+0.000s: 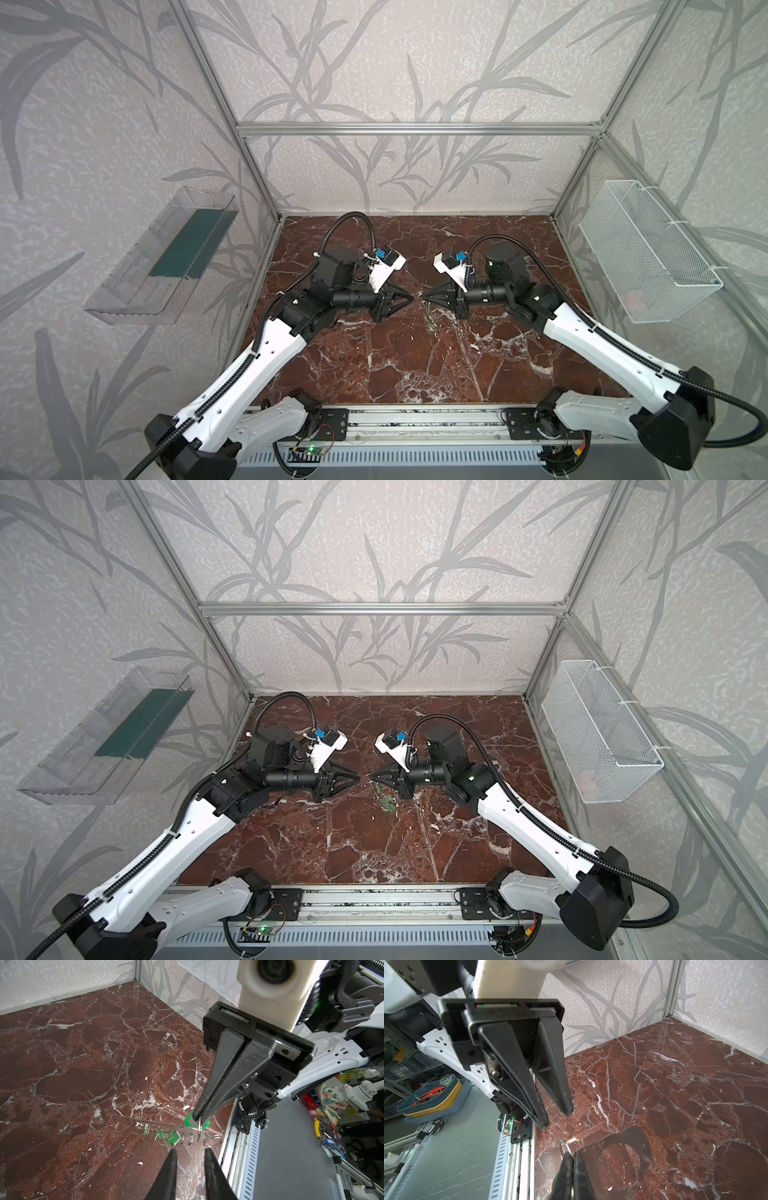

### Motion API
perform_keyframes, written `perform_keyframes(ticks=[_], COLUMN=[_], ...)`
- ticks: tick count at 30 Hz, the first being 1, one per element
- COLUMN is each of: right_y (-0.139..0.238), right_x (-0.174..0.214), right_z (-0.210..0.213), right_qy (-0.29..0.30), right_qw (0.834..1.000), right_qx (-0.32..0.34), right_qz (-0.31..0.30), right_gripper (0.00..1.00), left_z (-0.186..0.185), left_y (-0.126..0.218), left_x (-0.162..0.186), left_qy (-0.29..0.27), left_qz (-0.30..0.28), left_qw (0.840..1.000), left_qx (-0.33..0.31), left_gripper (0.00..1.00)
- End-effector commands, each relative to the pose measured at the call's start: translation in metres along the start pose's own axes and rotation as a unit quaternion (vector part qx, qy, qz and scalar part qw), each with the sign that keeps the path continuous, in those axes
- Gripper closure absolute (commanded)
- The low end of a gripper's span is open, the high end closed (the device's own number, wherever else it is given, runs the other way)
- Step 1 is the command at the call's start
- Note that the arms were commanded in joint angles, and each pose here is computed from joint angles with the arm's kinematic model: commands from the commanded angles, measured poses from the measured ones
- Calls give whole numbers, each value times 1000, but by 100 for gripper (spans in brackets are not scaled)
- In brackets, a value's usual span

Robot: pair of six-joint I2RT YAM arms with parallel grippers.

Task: Put the keys on the keyring

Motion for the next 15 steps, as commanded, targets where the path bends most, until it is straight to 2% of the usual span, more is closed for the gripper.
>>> perform_keyframes(ticks=[1,15], right_y=[3,1], right_x=[-16,-16], right_z=[9,13], right_qy=[23,27], right_qw=[1000,999], right_qx=[-10,-17], right_qz=[-15,-14], right_gripper=[100,100], left_z=[-3,-3], left_y=[1,-3], left_x=[-3,-1], left_qy=[-15,-10], left_qz=[1,7], left_qw=[1000,1000], left_qx=[10,21], left_gripper=[75,76])
Point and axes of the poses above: each gripper's point midway between its finger pads, its own y axis back along the fingers, its own z axis along the line the jaws close on, x = y × z, the point moved 5 cm from there along y, back along the fingers, and after that the axes turned 4 degrees about -y, right-handed, at the moved point
